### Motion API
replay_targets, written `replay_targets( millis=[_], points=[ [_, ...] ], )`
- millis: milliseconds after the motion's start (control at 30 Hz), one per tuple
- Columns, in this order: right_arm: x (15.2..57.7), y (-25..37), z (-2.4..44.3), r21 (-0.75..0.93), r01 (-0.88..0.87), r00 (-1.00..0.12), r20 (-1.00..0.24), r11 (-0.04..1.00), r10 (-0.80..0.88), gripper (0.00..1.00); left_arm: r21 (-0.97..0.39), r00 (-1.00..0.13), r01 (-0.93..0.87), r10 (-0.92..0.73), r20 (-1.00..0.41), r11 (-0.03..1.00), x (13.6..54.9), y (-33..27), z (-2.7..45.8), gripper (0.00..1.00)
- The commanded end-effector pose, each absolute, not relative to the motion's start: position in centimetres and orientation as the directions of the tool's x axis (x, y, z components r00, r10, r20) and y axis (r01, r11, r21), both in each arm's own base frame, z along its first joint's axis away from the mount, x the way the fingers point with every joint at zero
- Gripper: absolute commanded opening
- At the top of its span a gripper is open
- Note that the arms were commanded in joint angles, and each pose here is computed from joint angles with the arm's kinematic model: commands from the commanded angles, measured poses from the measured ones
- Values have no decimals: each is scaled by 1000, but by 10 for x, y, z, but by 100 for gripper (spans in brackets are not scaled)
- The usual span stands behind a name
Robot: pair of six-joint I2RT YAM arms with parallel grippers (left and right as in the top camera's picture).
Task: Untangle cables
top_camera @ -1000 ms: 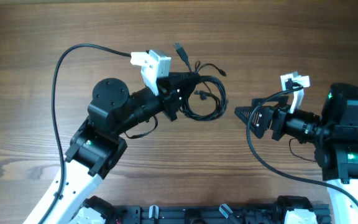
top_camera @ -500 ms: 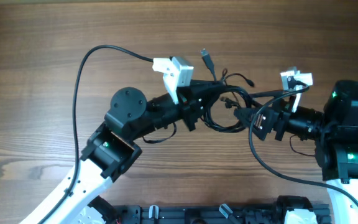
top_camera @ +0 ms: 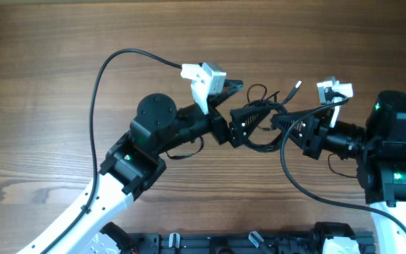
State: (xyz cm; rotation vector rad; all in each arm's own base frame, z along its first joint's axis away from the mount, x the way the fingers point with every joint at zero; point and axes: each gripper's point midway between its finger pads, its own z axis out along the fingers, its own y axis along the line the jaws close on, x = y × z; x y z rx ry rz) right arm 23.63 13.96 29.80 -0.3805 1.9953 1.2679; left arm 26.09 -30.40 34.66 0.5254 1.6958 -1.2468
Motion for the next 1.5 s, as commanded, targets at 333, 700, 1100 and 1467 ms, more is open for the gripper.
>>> replay_targets(
  millis=[333,700,1100,1467],
  points=[
    [269,117,269,731,-313,-780,-562,606,275,4,-34,-102,964,248,-963,263,211,-299,301,100],
    [241,144,282,650,-632,-697,-715,423,58,4,287,274,958,384,-881,-25,167,-329,266,95],
    [224,151,290,606,-726,-638,-770,324,11,4,271,261,962,398,-879,-33,167,-333,259,57],
    [216,155,299,583,-772,-601,-799,253,7,4,255,247,966,411,-878,-36,169,-335,252,50]
  ],
)
